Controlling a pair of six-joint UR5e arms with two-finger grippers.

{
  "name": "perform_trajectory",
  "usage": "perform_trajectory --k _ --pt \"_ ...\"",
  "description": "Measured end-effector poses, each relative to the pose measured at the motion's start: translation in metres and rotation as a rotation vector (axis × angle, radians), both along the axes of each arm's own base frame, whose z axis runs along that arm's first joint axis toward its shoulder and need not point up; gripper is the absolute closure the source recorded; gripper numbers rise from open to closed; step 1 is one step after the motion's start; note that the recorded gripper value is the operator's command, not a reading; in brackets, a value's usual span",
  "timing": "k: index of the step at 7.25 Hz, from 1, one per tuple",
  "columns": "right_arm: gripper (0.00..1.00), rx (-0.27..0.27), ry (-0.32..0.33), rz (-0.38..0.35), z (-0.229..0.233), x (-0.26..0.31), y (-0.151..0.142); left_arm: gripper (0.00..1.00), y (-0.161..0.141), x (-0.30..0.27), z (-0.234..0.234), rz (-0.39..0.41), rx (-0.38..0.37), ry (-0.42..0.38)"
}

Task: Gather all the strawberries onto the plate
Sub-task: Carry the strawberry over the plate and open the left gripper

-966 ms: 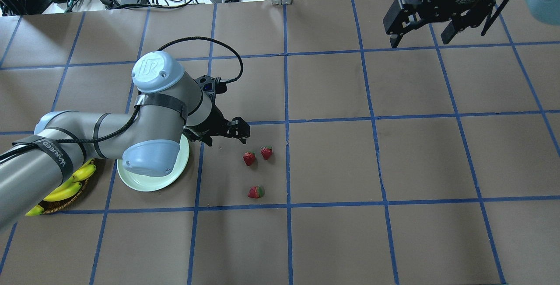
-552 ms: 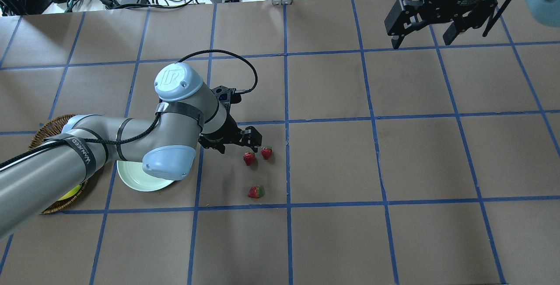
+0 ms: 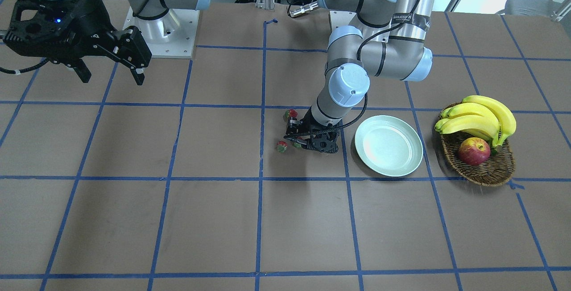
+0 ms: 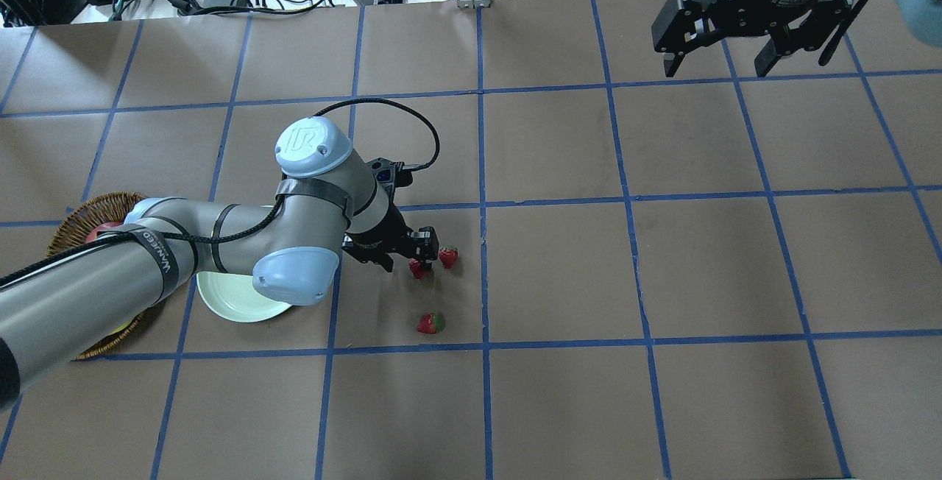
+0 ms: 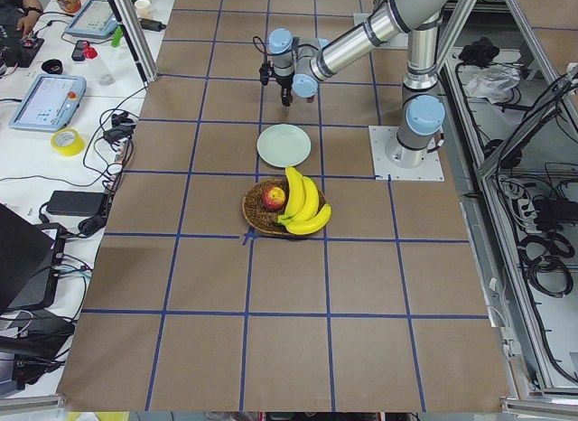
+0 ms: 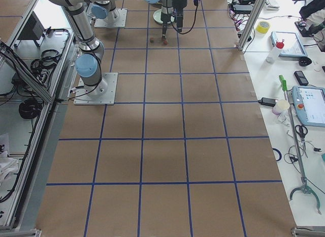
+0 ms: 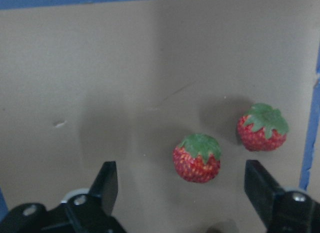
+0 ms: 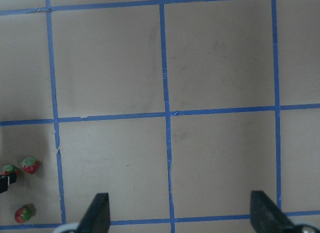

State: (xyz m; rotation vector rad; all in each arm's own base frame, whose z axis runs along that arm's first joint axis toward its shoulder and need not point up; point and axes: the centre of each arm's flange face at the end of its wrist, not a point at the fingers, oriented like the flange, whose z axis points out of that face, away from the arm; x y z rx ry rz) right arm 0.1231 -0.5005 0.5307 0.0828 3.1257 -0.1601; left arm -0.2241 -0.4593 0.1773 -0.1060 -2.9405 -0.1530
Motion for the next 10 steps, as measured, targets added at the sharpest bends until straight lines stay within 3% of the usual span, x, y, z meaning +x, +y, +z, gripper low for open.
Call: perform_trajectory --k 1,5,8,10 --pt "0.0 0.0 -0.003 -0.008 0.0 0.0 0.0 1.0 0.001 0.0 -0.002 0.0 0.007 -0.001" --pt "0.0 -0.001 -0.005 -0.011 0.0 0.0 0.0 1.0 -0.009 0.004 0.019 0.043 -0.021 -0.007" --pt "0.0 -0.001 -0.005 -0.011 0.0 0.0 0.0 1.0 -0.059 0.062 0.086 0.126 -0.046 -0.175" --pt "0.0 -0.001 -0.005 -0.011 0.0 0.0 0.0 1.0 -0.079 0.133 0.1 0.139 -0.02 -0.224"
